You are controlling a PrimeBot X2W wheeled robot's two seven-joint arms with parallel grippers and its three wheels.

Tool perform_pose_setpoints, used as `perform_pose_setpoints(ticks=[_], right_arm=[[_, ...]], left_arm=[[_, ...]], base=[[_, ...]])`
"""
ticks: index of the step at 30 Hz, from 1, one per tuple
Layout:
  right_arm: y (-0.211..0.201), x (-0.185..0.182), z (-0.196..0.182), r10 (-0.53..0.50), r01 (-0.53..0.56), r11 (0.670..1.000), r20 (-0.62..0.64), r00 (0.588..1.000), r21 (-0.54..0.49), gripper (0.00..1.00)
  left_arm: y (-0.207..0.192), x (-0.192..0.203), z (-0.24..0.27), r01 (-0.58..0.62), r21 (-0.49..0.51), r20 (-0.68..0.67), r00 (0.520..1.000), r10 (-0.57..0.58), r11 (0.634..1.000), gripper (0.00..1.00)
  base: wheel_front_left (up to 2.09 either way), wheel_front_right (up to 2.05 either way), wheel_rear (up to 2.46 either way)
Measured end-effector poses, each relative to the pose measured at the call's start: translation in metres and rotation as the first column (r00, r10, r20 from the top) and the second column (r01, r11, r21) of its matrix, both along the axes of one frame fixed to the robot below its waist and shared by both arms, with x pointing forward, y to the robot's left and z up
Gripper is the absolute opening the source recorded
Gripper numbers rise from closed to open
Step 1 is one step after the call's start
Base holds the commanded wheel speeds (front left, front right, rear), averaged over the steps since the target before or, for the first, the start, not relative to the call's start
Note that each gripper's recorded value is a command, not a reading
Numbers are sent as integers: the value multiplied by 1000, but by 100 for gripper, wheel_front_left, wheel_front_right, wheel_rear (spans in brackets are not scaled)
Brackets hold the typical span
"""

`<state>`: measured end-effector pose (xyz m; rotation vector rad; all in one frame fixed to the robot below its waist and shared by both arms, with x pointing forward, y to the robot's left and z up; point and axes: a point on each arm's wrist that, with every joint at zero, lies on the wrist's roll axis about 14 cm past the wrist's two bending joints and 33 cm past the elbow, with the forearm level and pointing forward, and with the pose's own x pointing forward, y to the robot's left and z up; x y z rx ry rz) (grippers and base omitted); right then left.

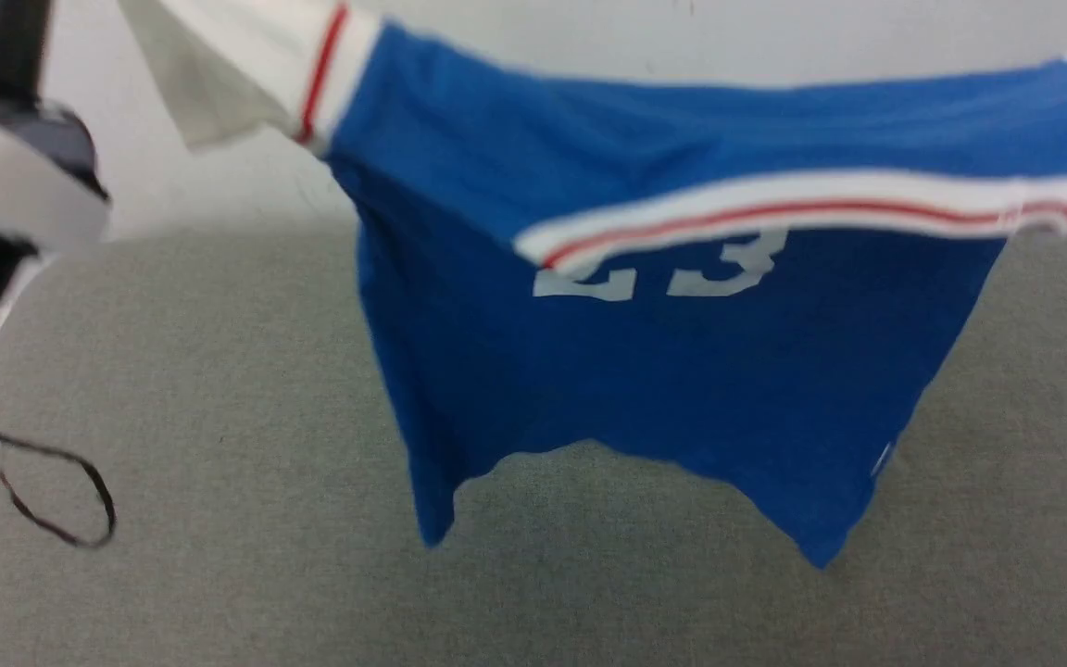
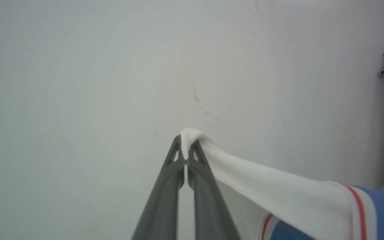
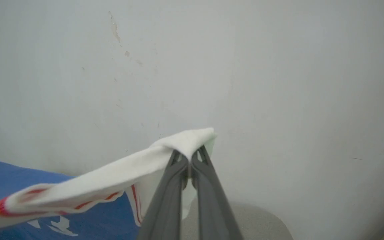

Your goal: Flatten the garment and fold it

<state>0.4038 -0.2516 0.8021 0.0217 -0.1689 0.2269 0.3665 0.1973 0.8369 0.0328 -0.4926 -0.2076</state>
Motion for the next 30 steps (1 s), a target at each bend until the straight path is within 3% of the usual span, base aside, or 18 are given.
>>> perform_pose_setpoints(ticks=[5, 14, 20, 30], right_arm=[[5, 24, 19, 7, -7, 1000, 1, 1000, -22, 0], [20, 99, 30, 16, -18, 998, -37, 999, -57, 0], [23, 155, 19, -8, 4, 997, -52, 999, -75, 0], [23, 233, -26, -44, 34, 994, -101, 994, -107, 0]], left_arm=[[4, 27, 24, -12, 18, 16, 1000, 11, 1000, 0], [12, 128, 18, -59, 100, -124, 990, 71, 993, 0], [21, 199, -16, -103, 141, -231, 964, 134, 985, 0], [15, 271, -29, -118, 109, -174, 975, 136, 987, 0]], base=[[0, 0, 0], [0, 0, 0], [0, 0, 0], [0, 0, 0]])
